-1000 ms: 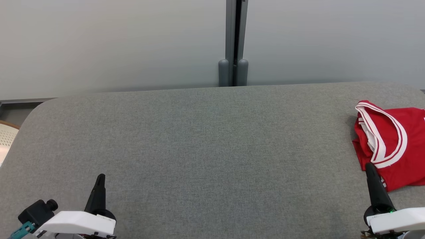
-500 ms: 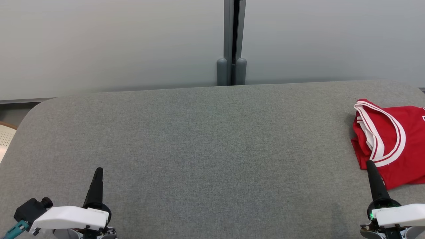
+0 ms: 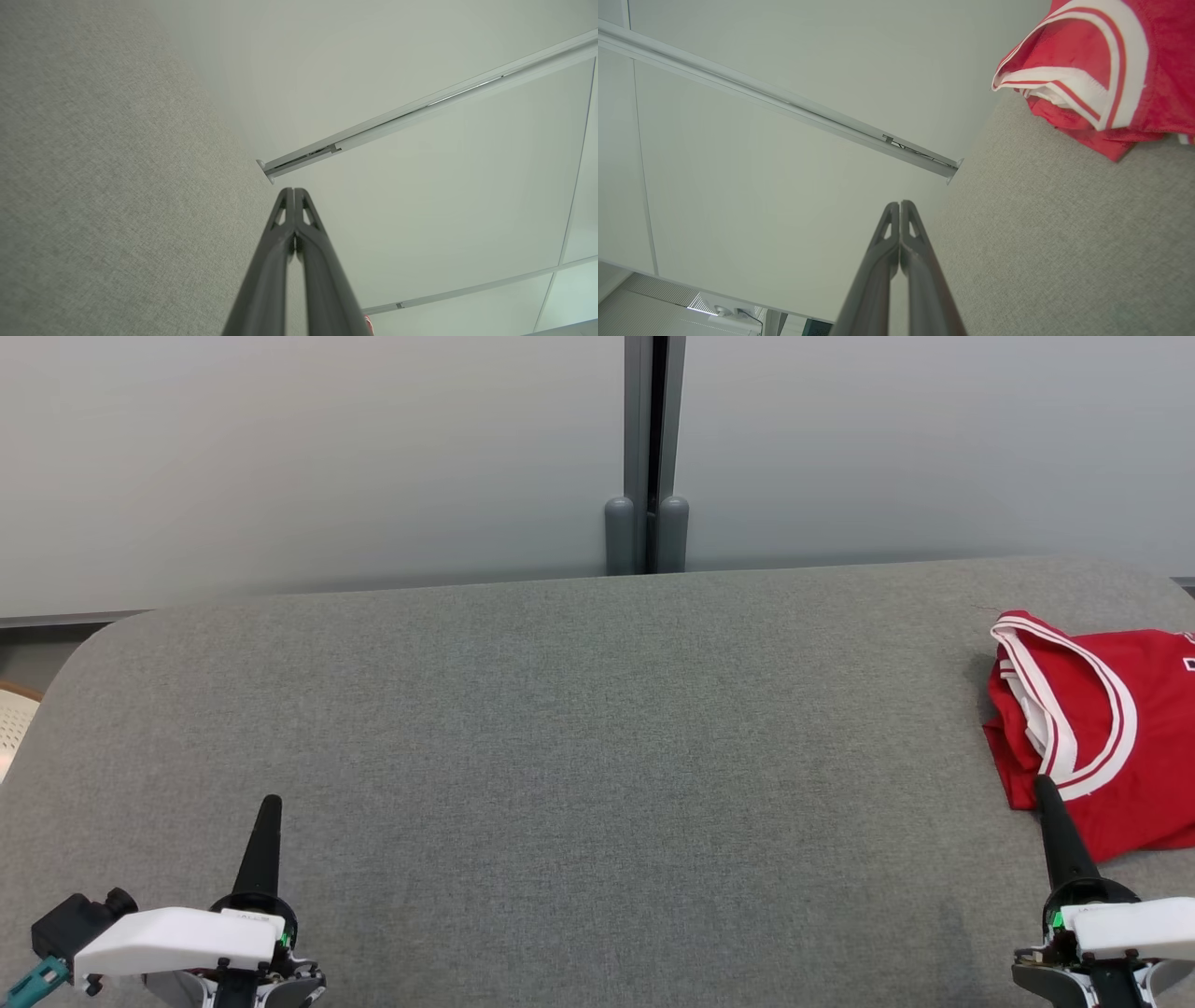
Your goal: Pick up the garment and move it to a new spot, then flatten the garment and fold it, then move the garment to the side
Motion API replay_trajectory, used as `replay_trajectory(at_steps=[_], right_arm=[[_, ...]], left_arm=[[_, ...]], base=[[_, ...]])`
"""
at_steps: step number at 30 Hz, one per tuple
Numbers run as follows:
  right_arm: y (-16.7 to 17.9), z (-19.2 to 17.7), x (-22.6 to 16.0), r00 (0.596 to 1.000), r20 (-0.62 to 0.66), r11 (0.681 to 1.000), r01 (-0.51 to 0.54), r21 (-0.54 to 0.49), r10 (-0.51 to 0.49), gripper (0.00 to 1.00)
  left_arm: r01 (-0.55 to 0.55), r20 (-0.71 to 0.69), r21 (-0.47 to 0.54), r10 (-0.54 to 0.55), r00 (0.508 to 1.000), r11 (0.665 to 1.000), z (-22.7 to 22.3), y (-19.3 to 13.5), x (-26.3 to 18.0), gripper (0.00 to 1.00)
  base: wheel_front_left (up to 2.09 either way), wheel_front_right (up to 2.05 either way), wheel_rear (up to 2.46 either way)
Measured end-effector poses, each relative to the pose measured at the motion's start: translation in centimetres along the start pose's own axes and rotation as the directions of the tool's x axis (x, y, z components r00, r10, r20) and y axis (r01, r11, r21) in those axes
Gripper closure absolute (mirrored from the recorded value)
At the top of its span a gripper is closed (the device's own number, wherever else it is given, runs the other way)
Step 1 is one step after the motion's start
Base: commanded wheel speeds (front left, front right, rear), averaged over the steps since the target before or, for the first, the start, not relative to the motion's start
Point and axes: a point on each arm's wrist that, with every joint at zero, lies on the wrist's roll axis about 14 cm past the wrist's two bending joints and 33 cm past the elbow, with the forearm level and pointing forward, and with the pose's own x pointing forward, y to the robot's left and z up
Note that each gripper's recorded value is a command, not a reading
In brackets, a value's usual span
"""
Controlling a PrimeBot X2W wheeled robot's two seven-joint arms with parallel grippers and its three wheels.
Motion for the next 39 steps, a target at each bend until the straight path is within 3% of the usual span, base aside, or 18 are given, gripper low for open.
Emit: replay_trajectory(at_steps=[18, 39], right_arm=[[-0.3, 0.5, 0.4, 1.000, 0.028, 0.989, 0.003, 0.151, -0.007, 1.00], [-0.7, 1.1, 0.9, 0.998, 0.057, 0.952, -0.002, 0.308, -0.016, 1.00]], left_arm=[[0.034, 0.004, -0.150, -0.033, 0.999, 0.988, 0.2, -0.7, 0.6, 1.00], [0.078, 0.022, -0.300, -0.075, 0.997, 0.951, 0.5, -1.5, 1.2, 1.00]], base=[[0.00, 0.00, 0.00], [0.00, 0.00, 0.00]])
